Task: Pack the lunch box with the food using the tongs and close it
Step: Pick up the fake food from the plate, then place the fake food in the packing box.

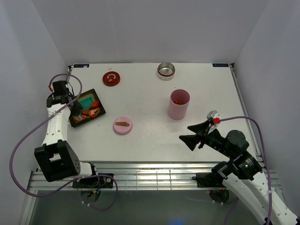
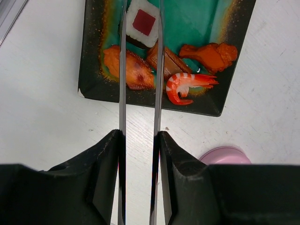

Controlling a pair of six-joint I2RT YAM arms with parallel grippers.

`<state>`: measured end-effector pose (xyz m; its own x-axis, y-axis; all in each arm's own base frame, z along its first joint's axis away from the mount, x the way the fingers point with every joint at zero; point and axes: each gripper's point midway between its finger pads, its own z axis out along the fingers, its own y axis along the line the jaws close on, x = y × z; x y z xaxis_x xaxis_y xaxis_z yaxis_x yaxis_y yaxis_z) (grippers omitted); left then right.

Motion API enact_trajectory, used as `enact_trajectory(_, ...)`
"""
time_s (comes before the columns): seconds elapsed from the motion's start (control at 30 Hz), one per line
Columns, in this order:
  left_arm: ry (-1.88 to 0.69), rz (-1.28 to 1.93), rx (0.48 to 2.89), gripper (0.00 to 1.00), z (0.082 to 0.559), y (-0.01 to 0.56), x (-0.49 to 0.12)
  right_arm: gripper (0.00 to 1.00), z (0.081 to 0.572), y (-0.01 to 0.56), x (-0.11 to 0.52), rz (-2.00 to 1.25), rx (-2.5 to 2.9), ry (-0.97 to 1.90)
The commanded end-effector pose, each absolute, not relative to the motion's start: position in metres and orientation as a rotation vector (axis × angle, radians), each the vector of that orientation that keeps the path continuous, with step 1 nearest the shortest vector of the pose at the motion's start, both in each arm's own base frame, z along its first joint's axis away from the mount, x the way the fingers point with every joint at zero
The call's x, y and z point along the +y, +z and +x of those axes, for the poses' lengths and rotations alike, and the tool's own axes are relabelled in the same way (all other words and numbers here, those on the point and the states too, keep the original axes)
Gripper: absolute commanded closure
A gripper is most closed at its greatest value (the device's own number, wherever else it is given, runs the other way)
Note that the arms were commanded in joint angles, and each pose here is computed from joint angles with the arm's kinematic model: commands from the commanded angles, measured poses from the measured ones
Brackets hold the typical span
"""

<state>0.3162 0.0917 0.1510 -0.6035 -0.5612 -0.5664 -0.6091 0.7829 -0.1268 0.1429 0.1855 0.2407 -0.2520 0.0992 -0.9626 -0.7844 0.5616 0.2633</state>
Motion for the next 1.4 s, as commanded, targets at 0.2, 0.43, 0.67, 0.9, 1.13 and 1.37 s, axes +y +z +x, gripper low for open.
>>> enact_trajectory(0.2,-0.045,-0.764,2.164,0.63,0.344,0.23,0.078,0.24,0.144,0.251,0.187,-0.596,1.574,0.931)
enact_trajectory(0.43,-0.21,-0.669,2.111,0.63,0.362,0.266,0.045,0.24,0.145,0.251,0.187,-0.593,1.582,0.924)
enact_trajectory(0.67,-0.334,-0.501,2.115,0.64,0.399,0.292,-0.02,0.24,0.155,0.243,0.181,-0.548,1.623,0.874)
enact_trajectory(0.9,-0.47,-0.336,2.123,0.65,0.453,0.308,-0.108,0.24,0.16,0.249,0.171,-0.483,1.654,0.821)
enact_trajectory(1.13,-0.558,-0.179,2.112,0.66,0.511,0.307,-0.194,0.24,0.16,0.242,0.163,-0.439,1.707,0.794)
enact_trajectory(1.37,-0.633,-0.04,2.036,0.67,0.536,0.313,-0.271,0.24,0.16,0.242,0.158,-0.419,1.737,0.777)
